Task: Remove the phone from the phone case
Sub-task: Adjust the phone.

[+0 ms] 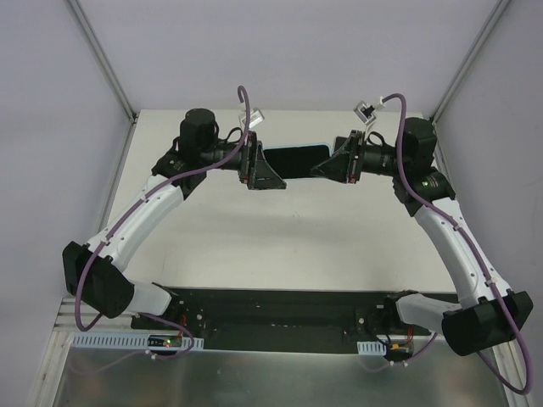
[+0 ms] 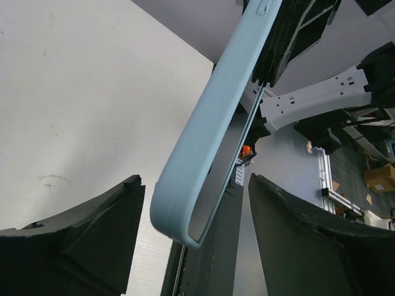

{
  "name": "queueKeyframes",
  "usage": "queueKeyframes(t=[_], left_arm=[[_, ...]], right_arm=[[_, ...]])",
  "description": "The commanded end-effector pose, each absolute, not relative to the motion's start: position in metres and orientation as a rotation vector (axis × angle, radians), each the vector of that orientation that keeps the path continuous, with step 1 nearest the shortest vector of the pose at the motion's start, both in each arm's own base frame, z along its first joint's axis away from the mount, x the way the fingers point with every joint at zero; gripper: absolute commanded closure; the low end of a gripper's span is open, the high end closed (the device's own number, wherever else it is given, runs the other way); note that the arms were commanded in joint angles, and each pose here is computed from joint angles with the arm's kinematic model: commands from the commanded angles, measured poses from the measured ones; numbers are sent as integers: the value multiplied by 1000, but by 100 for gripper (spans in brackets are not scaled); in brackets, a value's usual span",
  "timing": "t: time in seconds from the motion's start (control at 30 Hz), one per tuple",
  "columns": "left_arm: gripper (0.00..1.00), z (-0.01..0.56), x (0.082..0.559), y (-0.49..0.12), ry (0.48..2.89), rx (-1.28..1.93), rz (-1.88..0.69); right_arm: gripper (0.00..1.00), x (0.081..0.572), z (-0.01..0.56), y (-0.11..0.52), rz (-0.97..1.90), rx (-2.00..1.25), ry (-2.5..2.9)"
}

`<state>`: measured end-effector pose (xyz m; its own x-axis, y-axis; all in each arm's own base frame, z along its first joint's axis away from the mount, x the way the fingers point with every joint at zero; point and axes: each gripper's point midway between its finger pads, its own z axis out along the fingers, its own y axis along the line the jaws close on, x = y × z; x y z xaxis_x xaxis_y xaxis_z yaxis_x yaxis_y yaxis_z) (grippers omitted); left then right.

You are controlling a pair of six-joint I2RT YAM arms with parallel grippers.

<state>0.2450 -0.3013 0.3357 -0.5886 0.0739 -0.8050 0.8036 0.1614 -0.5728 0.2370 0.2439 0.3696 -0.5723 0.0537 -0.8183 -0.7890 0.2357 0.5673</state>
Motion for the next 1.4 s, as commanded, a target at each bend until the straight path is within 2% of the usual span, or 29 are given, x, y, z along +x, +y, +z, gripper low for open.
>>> queueKeyframes(t=[0.0,0.17,0.27,0.37,0.53,0.57,0.77,0.87,1.1,1.37], left_arm=[[31,360,241,-305,1710,845,-1543],[37,366,238,-305,1693,852,-1557],[48,368,235,-304,1686,862,-1567],[62,366,235,-304,1693,861,-1573],[100,364,234,-304,1698,863,-1573],[100,364,232,-303,1701,874,-1570],[100,343,221,-291,1739,1023,-1448],[100,327,216,-282,1759,1117,-1364],[100,304,198,-266,1837,1297,-1236],[100,293,177,-274,1831,1494,-1109]], right_arm=[[100,230,393,247,1493,-733,1626],[100,228,386,248,1527,-731,1626],[100,228,383,247,1530,-729,1627],[100,228,383,248,1531,-730,1627],[100,230,373,249,1532,-728,1636],[98,230,369,248,1531,-730,1642],[37,224,335,238,1381,-811,1733],[17,219,330,234,1310,-875,1737],[14,202,310,232,1153,-1083,1752],[15,188,300,247,1182,-1208,1752]])
